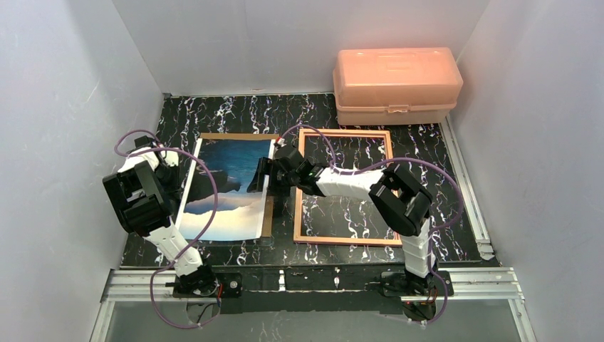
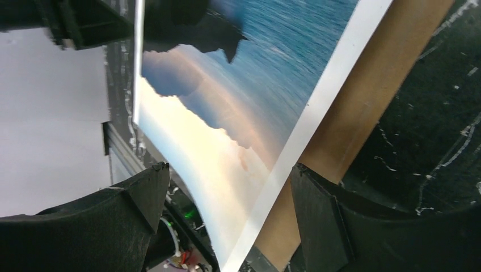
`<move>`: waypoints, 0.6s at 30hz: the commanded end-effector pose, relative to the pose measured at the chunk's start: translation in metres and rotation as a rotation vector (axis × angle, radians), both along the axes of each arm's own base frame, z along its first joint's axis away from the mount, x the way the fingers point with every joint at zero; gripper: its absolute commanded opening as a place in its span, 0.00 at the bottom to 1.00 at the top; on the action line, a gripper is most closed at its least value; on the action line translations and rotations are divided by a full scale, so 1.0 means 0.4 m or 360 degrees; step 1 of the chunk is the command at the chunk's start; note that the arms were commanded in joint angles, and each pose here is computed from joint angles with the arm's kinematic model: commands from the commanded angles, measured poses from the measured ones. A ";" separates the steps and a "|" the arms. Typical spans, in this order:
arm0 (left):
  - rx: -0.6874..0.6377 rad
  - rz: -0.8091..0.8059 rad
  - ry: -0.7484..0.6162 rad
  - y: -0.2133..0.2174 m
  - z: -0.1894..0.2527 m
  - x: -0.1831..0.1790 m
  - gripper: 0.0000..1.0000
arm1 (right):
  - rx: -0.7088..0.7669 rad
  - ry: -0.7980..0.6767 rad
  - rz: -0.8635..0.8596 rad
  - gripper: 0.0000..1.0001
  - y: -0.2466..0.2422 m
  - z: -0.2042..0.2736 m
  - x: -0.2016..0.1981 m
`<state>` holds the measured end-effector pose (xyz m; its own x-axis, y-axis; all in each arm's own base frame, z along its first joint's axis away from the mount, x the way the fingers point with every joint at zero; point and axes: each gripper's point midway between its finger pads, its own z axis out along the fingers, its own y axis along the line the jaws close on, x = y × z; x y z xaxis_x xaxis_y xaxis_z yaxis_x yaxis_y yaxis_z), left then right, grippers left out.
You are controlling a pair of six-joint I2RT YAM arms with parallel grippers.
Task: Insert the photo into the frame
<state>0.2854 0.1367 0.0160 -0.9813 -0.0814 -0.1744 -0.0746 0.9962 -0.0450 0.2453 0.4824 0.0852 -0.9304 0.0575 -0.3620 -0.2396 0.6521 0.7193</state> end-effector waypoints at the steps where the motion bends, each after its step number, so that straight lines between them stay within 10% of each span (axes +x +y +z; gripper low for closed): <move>1: -0.0300 -0.0046 0.0154 -0.107 -0.071 -0.062 0.18 | 0.0297 -0.0089 0.0051 0.86 0.035 0.149 -0.001; 9: -0.0262 -0.0056 0.0156 -0.093 -0.071 -0.055 0.15 | -0.0287 -0.0121 -0.0122 0.86 -0.114 0.005 0.020; 18: -0.0318 -0.0038 0.0173 -0.107 -0.075 -0.053 0.08 | -0.0394 -0.0061 -0.0153 0.85 -0.155 -0.070 -0.002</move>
<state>0.2868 0.1338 0.0153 -0.9826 -0.0696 -0.1720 -0.0595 0.9962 -0.0630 0.2414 0.4236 0.0470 -0.9227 0.0383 -0.3836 -0.1862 0.8270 0.5305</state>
